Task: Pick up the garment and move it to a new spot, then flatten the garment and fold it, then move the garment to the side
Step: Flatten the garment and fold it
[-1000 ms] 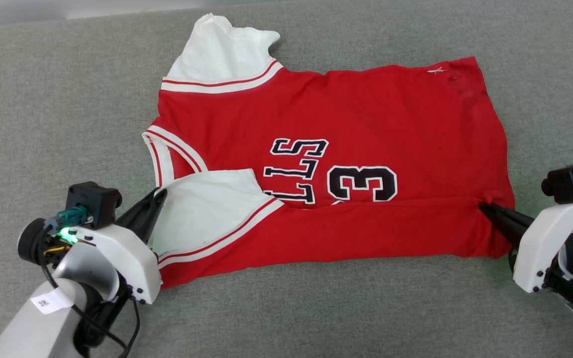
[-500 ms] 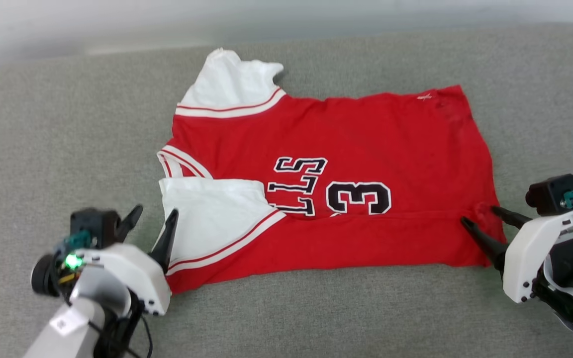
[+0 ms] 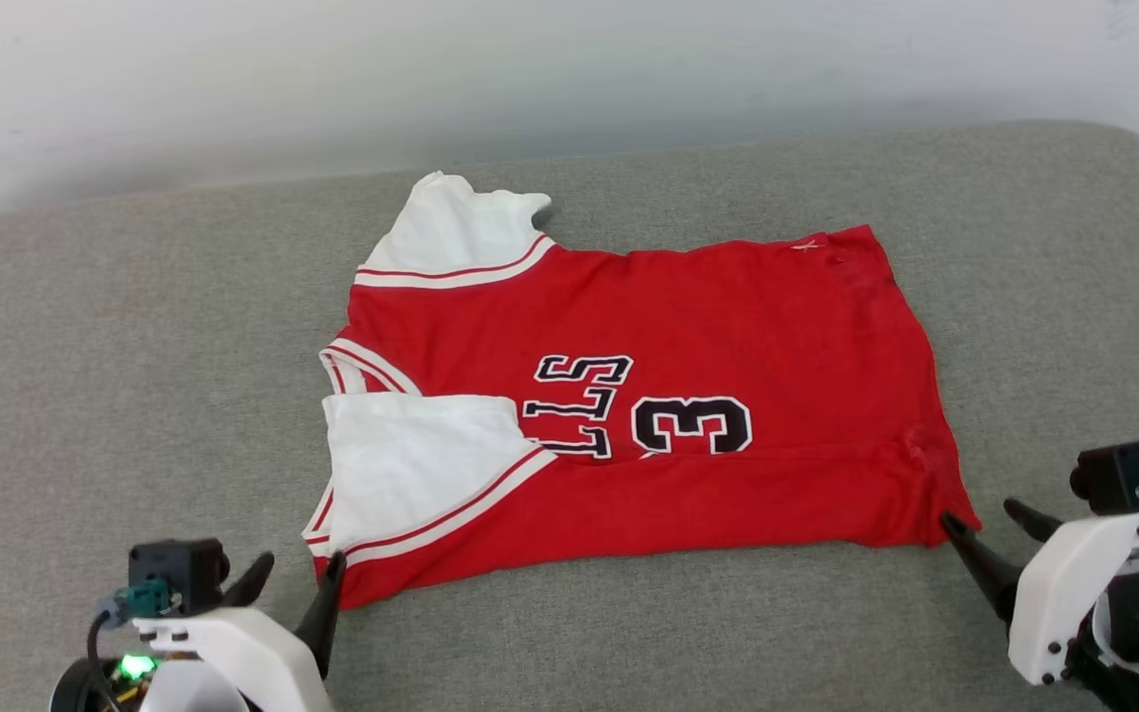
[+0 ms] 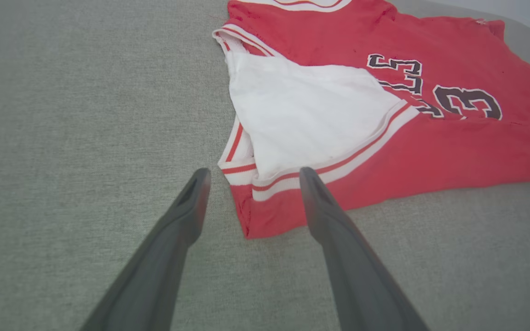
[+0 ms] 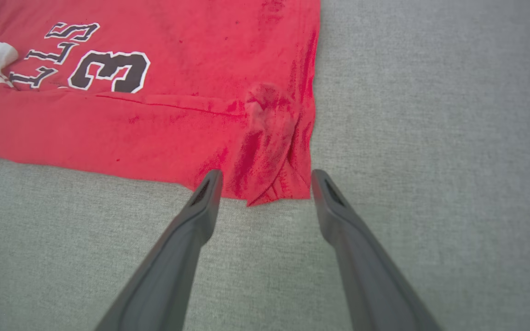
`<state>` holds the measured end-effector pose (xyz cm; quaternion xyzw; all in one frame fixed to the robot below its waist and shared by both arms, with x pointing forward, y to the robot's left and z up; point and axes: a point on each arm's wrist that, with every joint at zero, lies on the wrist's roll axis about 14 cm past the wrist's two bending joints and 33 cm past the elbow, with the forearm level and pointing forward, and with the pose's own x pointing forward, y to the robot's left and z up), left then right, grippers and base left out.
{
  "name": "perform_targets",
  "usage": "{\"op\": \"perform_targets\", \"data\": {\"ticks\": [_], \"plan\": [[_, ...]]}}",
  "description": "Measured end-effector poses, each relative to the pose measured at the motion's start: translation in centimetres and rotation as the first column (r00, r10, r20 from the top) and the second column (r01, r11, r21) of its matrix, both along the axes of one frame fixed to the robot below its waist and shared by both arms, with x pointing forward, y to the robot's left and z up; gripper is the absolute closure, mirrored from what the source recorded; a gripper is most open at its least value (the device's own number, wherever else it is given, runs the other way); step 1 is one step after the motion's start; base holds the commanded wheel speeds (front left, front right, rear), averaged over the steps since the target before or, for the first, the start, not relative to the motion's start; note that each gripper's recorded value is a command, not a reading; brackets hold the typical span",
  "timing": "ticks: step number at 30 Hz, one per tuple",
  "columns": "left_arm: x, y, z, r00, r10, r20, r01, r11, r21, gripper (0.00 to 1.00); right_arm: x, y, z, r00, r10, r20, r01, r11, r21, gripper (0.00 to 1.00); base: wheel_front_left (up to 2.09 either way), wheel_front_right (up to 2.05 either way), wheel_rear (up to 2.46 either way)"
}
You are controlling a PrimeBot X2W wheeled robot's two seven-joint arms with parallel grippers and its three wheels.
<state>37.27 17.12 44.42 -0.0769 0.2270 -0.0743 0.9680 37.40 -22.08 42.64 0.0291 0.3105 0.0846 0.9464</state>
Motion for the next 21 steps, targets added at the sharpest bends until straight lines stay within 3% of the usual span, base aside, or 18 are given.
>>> {"op": "perform_targets", "data": {"ticks": [6, 21], "plan": [[-1.8, -1.1, -2.7, 0.987, -0.056, -0.148, 0.059, 0.998, 0.017, 0.0, -1.1, 0.3, 0.2, 0.999, -0.039, -0.005, 0.039, 0.999, 0.017, 0.0, 0.0, 0.0, 0.0], [0.0, 0.2, -7.3, 0.959, -0.006, -0.284, 0.045, 0.991, 0.129, 0.0, -1.6, 0.1, -0.5, 0.996, -0.085, -0.033, 0.086, 0.996, 0.018, 0.0, 0.0, 0.0, 0.0]]}}
